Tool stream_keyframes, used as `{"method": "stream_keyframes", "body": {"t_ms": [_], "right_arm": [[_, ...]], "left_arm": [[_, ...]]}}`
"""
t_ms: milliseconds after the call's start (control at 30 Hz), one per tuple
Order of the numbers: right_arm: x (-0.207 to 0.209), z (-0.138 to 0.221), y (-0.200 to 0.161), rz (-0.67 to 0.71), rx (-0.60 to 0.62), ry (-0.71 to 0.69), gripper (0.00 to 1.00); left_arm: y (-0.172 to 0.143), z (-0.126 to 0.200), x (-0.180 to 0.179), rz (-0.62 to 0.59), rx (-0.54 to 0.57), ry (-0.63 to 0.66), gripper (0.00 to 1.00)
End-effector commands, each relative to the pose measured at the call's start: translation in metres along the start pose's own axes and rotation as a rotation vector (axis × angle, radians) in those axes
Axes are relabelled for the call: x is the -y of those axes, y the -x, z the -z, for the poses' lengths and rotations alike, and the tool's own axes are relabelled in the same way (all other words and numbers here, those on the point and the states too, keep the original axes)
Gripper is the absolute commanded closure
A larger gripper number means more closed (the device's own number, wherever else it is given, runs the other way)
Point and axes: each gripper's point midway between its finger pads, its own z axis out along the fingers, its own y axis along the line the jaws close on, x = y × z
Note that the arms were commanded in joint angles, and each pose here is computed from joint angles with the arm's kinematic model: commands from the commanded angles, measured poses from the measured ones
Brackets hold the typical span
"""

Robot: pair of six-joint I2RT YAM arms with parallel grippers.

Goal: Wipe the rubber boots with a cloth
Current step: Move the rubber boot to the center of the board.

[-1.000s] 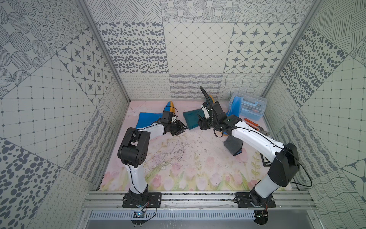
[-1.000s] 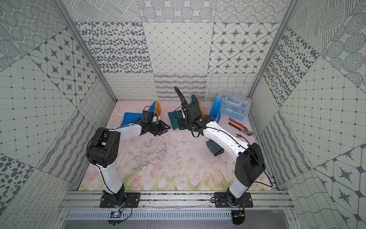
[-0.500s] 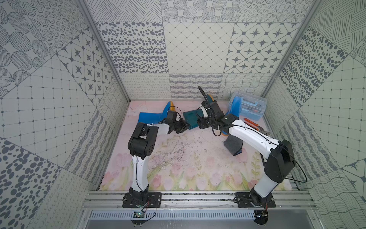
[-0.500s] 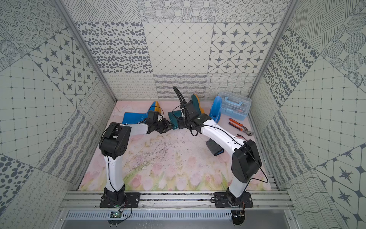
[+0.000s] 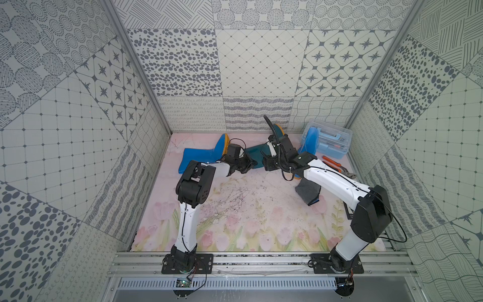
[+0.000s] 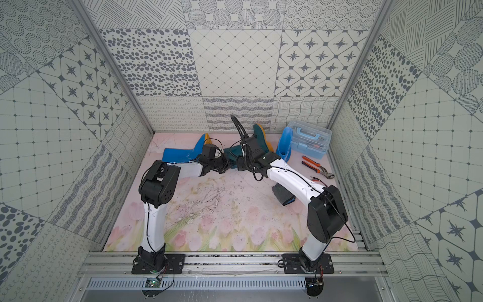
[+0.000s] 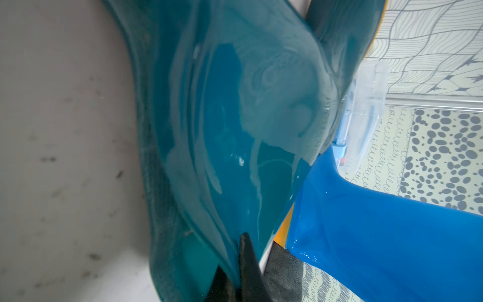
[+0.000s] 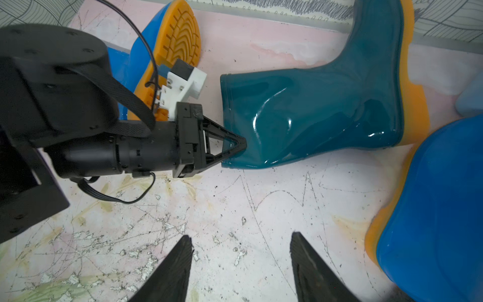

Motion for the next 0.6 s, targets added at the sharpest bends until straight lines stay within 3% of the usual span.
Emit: {"method": "stream_keyframes", "body": {"t_ms": [0,233,433,567], "right_arm": [[0.003,0.030,-0.001,-0.043,0.041,0.012,0.38],[0.025,0.075,-0.040,-0.052,0.013,-0.058,0.35],[0.087,0.121,-0.092,-0.211,0.029,-0.294,0.32],[0.111,0.131,-0.127,-0.339,-0.002,-0.354,0.30]], "left_arm": [[-0.036,0.028,0.021,-0.065,-0.076,-0.049,1.00],[-0.087,0.082,0.000,-0.144,-0.102,0.053,1.00],[-0.128,0.126,-0.019,-0.200,-0.150,0.135,1.00],[-0.155,0.159,-0.035,-0.242,-0.172,0.207,1.00]]}}
